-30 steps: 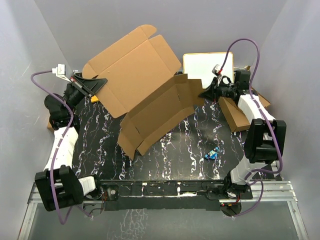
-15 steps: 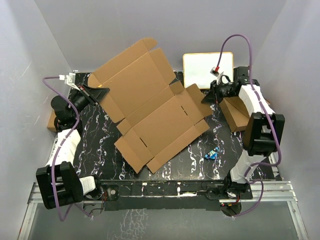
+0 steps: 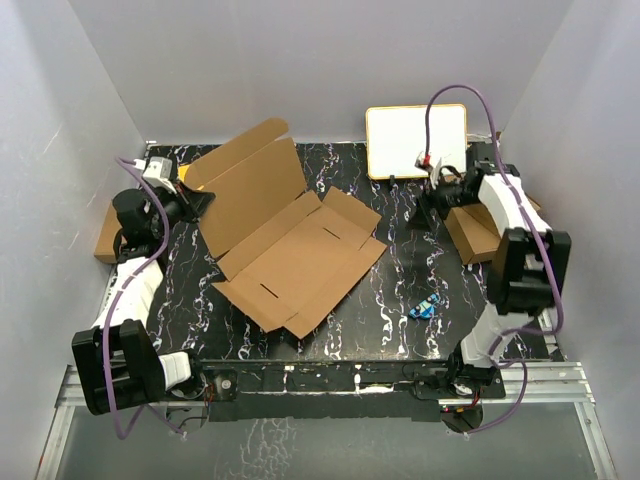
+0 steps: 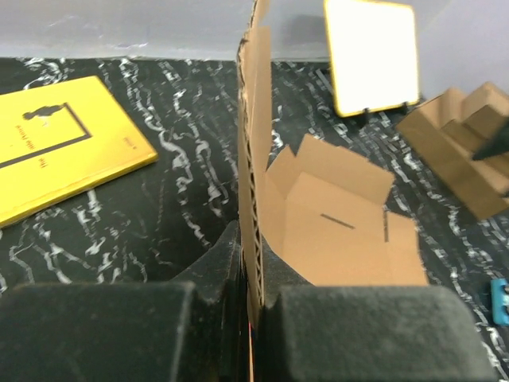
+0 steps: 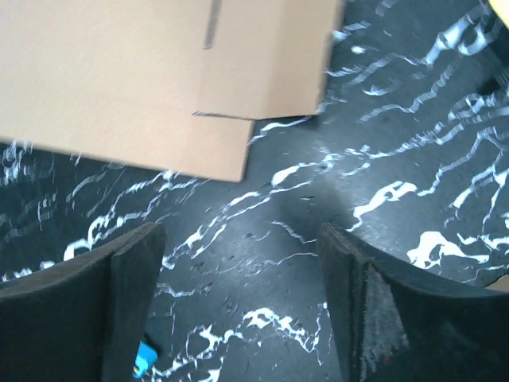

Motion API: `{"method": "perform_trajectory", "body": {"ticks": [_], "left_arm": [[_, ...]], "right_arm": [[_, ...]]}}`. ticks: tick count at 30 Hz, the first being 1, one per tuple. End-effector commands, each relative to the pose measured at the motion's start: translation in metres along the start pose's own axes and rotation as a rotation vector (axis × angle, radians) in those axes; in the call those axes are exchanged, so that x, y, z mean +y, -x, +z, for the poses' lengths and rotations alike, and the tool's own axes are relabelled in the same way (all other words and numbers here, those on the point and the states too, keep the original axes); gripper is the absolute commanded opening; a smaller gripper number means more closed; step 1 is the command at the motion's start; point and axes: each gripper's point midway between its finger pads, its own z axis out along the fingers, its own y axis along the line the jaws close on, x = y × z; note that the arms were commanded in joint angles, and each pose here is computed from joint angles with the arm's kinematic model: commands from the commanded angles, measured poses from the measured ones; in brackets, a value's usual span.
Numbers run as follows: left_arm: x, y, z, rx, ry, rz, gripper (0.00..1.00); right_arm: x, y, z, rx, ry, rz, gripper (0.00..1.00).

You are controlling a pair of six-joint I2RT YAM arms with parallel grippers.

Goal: Fold the paper box

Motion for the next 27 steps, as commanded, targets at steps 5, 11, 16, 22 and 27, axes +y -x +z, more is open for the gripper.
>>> {"method": "perform_trajectory", "body": {"ticks": [5, 11, 16, 22, 27], "left_arm": [[0.021, -0.032, -0.008, 0.088, 0.095, 0.108, 0.00], [0.022, -0.056, -0.011, 0.147, 0.089, 0.078, 0.00], [0.017, -0.060, -0.012, 0.150, 0.070, 0.087, 0.00], [0.012, -0.061, -0.010, 0.149, 0.040, 0.072, 0.00], [0.011, -0.062, -0.010, 0.151, 0.035, 0.064, 0.00]], "right_arm": [[0.124, -0.009, 0.001, -0.272, 0.181, -0.865, 1.00], [0.177, -0.041, 0.077, -0.140, 0.350, -1.042, 1.00], [0.184, -0.053, 0.119, -0.073, 0.349, -1.172, 0.98], [0.189, -0.070, 0.143, -0.015, 0.336, -1.278, 0.94], [0.195, -0.073, 0.148, -0.011, 0.347, -1.305, 0.87]]}}
